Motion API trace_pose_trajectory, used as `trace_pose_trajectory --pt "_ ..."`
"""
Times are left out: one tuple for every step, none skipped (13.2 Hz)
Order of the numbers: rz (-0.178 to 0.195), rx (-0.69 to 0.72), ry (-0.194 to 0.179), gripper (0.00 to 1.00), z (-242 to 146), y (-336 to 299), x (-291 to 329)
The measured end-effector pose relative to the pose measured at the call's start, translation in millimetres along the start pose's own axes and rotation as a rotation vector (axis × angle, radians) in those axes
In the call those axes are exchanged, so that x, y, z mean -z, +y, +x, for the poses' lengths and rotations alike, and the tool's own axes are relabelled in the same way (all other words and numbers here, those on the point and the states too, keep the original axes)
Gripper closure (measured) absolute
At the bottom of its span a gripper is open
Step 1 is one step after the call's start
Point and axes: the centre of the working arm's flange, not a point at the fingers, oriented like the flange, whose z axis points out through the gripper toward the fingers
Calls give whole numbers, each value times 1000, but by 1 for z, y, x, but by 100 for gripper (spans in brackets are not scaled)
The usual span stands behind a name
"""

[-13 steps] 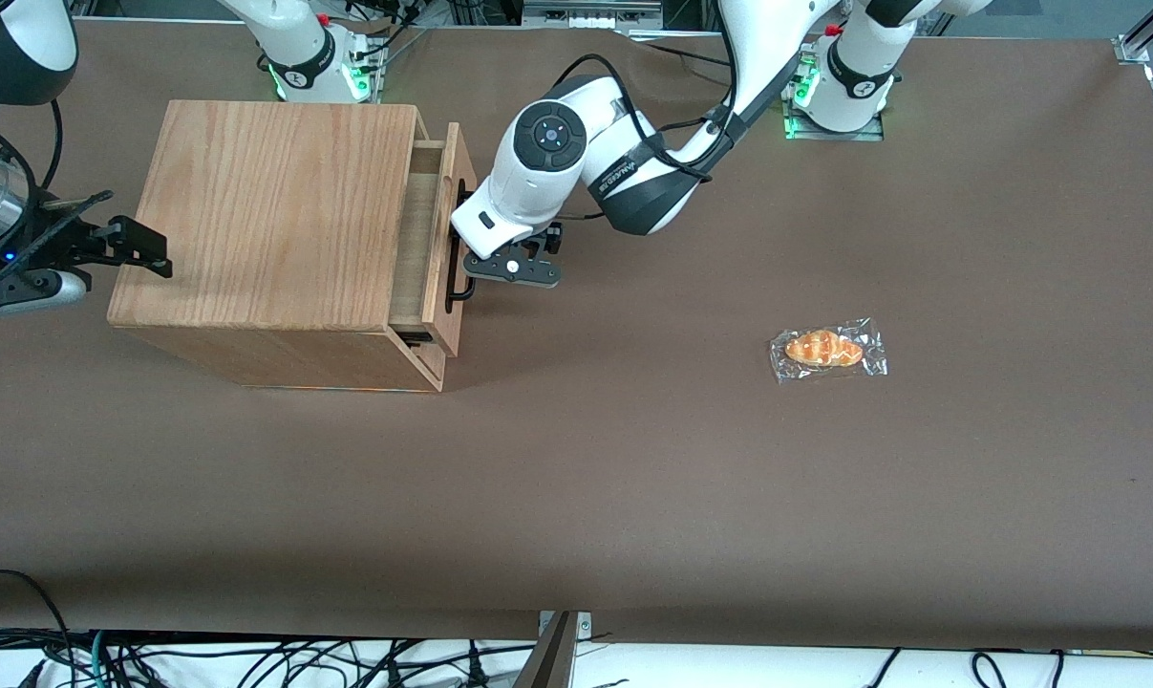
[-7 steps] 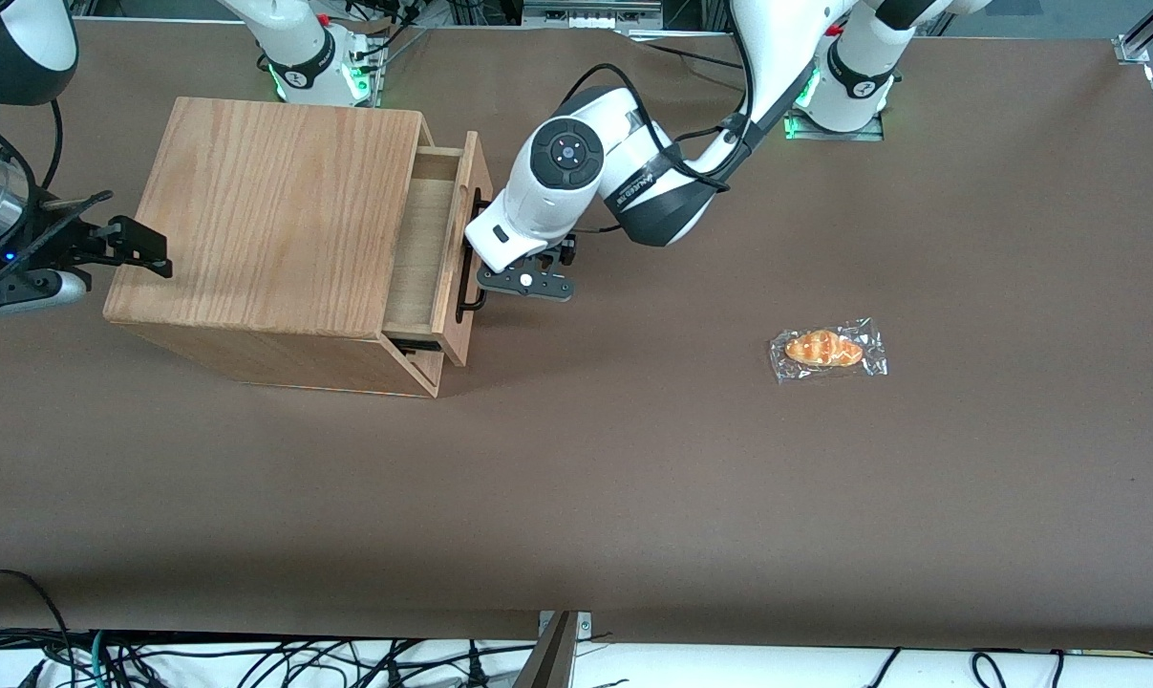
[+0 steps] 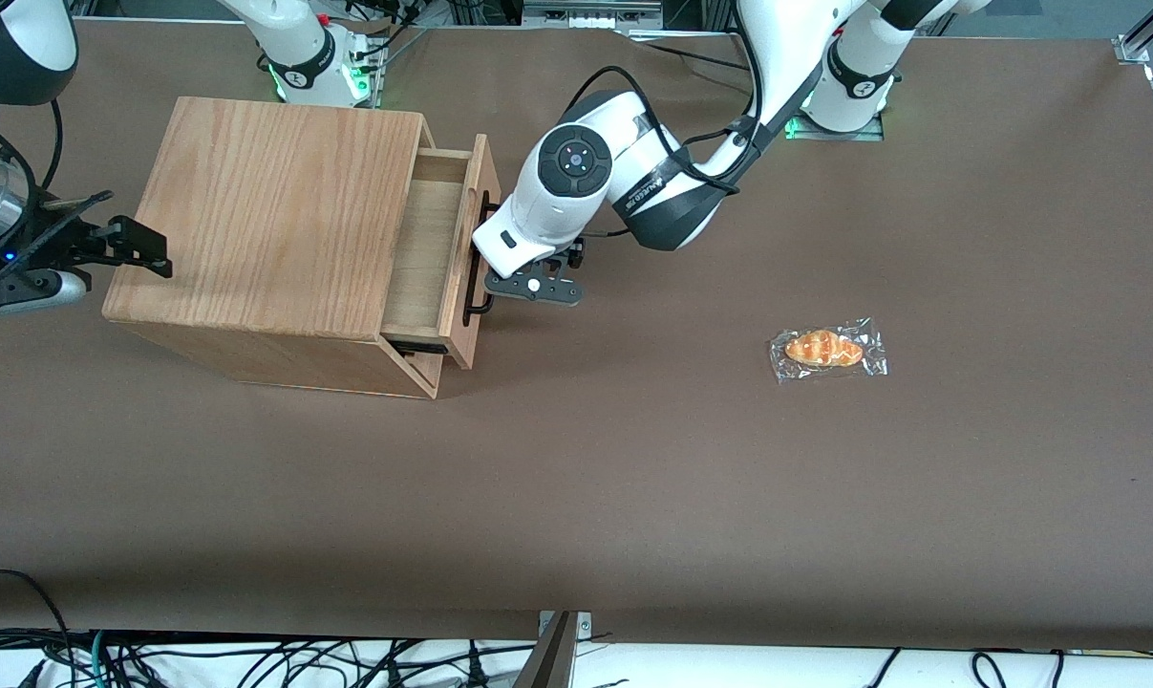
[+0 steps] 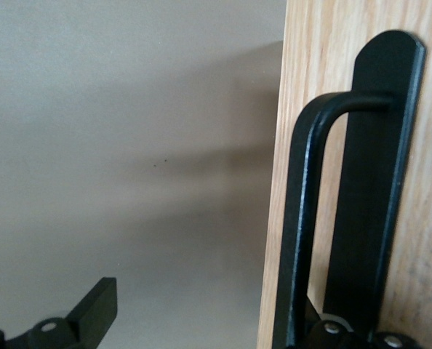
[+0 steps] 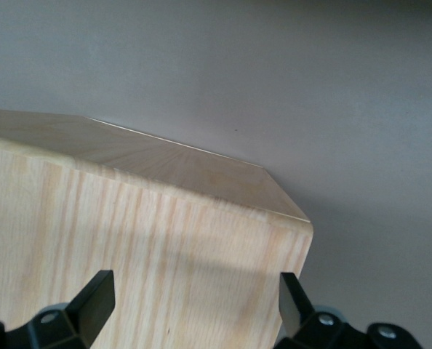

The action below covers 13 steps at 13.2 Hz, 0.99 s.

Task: Open top drawer with left arm
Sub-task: 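Pull the handle with the left gripper, sliding the drawer out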

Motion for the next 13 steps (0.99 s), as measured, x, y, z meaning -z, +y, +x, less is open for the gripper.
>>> trace_pose_trajectory --pt "0 -1 -1 0 0 0 0" --pt "1 -1 -3 0 1 -1 0" --pt "1 -1 -4 0 1 -2 1" --pt "0 0 -3 0 3 -4 2" --pt "2 -6 -4 0 6 -8 4" --pt "3 -10 -8 0 10 -12 6" --pt "4 -15 -11 0 12 -15 7" --pt "5 -17 -14 0 13 -17 7" --pt "5 -16 -14 0 13 -17 8" --pt "5 -16 -14 0 13 -17 8" --pt "5 -16 -15 0 13 -18 8" --pt "5 -17 -16 0 14 -19 8" --pt "5 -17 -18 0 14 -19 8"
